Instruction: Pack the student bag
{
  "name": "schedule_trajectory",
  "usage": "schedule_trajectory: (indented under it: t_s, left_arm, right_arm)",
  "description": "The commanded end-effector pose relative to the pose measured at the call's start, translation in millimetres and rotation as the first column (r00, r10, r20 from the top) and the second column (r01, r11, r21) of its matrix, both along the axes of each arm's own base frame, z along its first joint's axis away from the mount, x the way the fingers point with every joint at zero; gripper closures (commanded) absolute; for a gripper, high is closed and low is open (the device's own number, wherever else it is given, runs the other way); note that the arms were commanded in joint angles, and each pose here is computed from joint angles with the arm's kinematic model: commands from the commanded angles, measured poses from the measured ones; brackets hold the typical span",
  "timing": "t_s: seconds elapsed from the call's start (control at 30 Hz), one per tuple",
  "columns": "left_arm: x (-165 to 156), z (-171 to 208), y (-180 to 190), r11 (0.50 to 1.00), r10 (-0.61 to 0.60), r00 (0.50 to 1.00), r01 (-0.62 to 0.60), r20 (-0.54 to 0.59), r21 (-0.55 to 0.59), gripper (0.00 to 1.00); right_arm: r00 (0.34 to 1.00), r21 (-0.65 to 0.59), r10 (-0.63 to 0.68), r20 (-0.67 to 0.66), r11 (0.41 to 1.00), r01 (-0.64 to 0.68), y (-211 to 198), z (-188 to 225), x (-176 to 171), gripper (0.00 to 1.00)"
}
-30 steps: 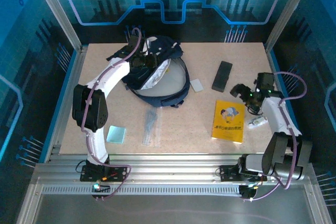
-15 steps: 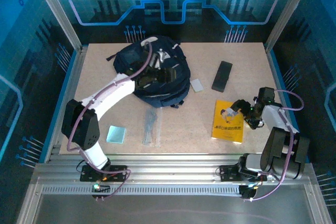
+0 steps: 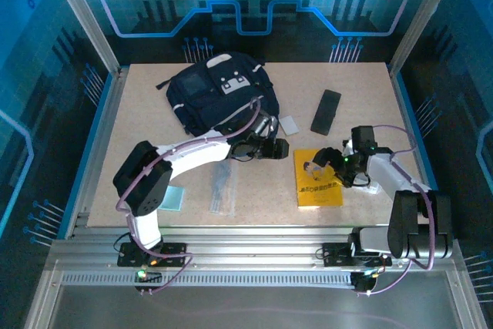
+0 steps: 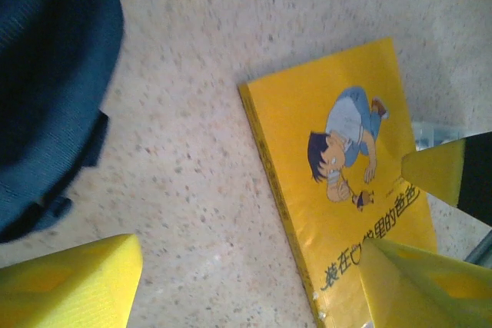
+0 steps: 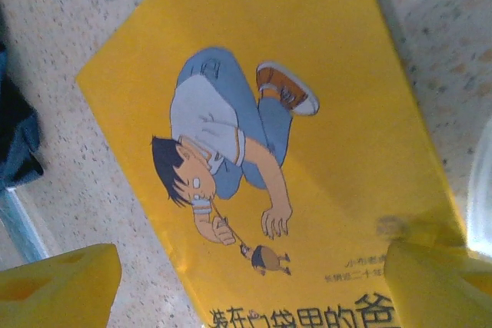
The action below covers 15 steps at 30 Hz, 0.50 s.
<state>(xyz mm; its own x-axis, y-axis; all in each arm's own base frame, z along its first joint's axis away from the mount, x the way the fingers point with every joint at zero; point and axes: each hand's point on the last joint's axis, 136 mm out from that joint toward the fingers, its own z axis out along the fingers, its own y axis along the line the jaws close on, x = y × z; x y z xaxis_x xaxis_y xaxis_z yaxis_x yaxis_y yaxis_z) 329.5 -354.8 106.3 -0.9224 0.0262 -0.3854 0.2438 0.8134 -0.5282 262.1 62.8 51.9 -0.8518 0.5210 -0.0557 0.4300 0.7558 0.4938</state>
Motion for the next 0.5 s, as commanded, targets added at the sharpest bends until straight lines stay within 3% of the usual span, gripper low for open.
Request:
schedule_trajectory:
  t_s: [0.0,0.1,0.27,0.47]
  left_arm:
    - [-14,-9,-12,0.999,-0.019,0.996,0.016,-0.085,-0.036,0.25]
    - [-20,-19,-12,1.000,-0.019,0.993,0.016,-0.117,-0.027,0.25]
    - [-28,-29,-19,0.998,-0.049,0.987,0.044,-0.156,-0.033,0.25]
    - [-37,-44,-22,0.997,-0.081,0.977,0.078,-0.198,-0.024,0.27]
  right_arm:
    - [0.998,-0.089,0.015,-0.055,0.996,-0.020,-9,4,-13,0.10]
    - [0.996,-0.233,-0.027,-0.091,0.973,0.005,-34,1,-29,0.08]
    - [0.993,-0.323,-0.047,-0.110,0.946,0.009,-50,-11,-36,0.00]
    - [0.994,-0.153,0.059,-0.088,0.986,-0.072,-15,-27,-24,0.02]
